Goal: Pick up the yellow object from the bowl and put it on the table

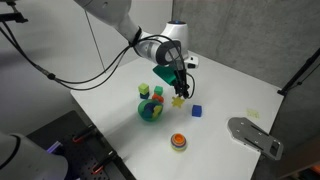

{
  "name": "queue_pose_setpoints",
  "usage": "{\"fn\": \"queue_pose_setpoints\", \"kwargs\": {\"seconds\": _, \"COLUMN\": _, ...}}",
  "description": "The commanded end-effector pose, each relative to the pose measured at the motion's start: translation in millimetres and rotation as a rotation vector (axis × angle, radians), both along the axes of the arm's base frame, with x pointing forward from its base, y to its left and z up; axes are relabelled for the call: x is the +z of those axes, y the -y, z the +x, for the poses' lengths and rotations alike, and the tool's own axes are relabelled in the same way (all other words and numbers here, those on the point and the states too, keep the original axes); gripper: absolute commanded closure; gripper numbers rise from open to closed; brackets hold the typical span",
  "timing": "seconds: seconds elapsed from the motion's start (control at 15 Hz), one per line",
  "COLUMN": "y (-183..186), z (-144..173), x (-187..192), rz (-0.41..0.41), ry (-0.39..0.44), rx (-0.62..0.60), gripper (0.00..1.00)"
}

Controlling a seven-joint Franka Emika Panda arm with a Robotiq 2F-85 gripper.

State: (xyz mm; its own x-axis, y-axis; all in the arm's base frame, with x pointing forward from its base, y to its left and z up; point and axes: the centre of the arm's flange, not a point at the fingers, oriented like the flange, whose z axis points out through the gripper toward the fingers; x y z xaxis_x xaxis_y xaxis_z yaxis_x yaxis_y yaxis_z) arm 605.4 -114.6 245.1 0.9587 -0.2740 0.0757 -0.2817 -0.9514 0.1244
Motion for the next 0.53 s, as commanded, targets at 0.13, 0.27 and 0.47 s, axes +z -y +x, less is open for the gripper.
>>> {"fn": "queue_pose_setpoints", "kwargs": {"seconds": 0.13, "y": -17, "z": -8, "x": 39, "rz": -0.011, "ry": -0.052, "rx": 0.025, "gripper": 0.25}}
{"fn": "queue_pose_setpoints", "kwargs": {"seconds": 0.27, "y": -29, "z": -17, "x": 62, "rz": -0.004, "ry": -0.075, "rx": 0.039, "gripper": 0.08}}
{"fn": "queue_pose_setpoints", "kwargs": {"seconds": 0.47, "y": -45, "z": -32, "x": 103, "rz": 0.017, "ry": -0.111, "rx": 0.046, "gripper": 0.0}}
